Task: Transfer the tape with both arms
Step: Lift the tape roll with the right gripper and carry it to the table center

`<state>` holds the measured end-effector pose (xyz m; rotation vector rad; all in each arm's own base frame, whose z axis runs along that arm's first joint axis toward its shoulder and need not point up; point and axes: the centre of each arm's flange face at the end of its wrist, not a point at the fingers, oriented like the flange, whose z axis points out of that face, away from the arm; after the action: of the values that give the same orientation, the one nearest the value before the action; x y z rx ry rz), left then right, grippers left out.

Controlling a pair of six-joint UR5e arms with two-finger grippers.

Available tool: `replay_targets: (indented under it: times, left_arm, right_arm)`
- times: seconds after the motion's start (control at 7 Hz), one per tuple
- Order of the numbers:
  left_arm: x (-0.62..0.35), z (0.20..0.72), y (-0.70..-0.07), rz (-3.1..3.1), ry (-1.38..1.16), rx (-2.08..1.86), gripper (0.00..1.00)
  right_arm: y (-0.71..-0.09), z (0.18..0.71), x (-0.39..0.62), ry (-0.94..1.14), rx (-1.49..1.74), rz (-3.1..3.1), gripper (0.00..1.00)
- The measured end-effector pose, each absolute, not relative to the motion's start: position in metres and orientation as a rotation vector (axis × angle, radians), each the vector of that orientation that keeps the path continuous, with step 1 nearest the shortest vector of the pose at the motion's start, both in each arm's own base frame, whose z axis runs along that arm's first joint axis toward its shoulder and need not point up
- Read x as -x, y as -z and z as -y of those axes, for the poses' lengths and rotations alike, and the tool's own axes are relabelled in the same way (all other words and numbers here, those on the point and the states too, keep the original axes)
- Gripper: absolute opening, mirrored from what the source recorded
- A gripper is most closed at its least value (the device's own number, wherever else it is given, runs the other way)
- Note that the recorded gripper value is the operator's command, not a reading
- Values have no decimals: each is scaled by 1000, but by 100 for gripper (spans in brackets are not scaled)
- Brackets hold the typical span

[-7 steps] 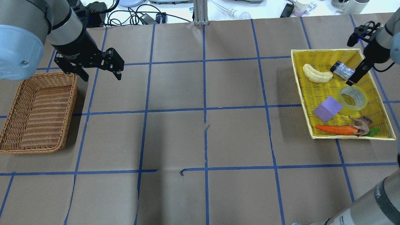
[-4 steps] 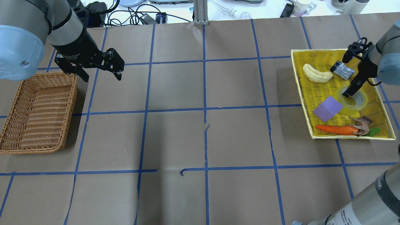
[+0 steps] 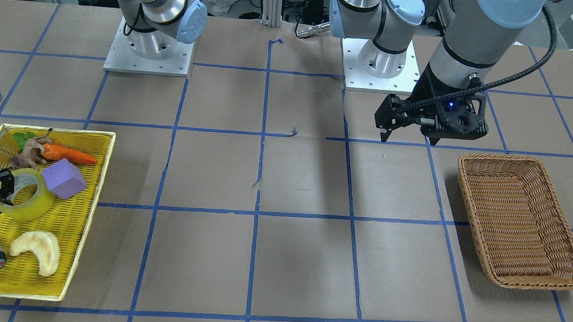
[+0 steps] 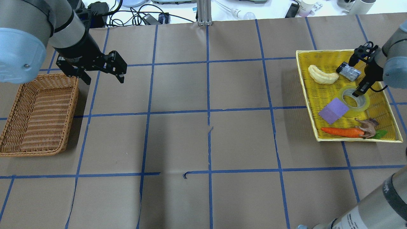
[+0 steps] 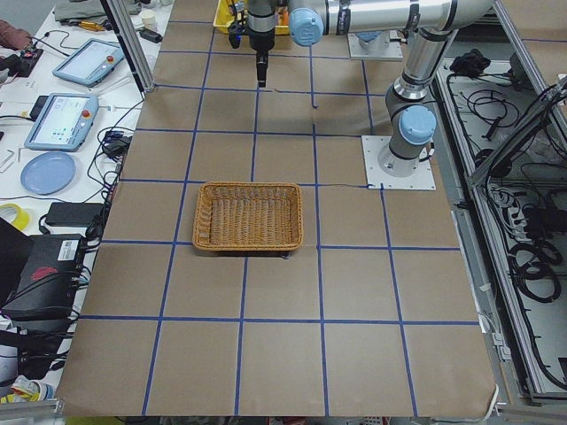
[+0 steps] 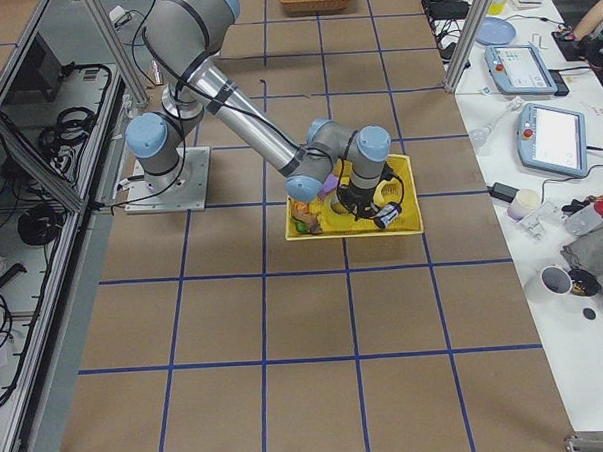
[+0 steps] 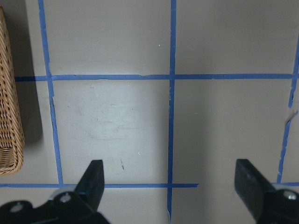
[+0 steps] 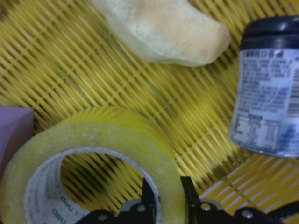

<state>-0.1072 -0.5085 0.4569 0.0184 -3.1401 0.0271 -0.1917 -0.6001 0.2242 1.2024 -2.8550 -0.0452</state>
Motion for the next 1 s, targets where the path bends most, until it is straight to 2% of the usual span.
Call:
replay_targets:
  times: [0.43,0.71,1.0]
  left_arm:
    - [107,508,-457,3140,-28,-18,100]
    - [107,509,-456,3139,-24,-18,100]
    - [108,509,-454,3138,-20,-15,100]
  right_arm:
    - [-320,637,172,-9,-1073,2885,0]
    - [-361,670,65,-54,-973,2927,0]
    - [-357,676,-87,-82,-747,3029,0]
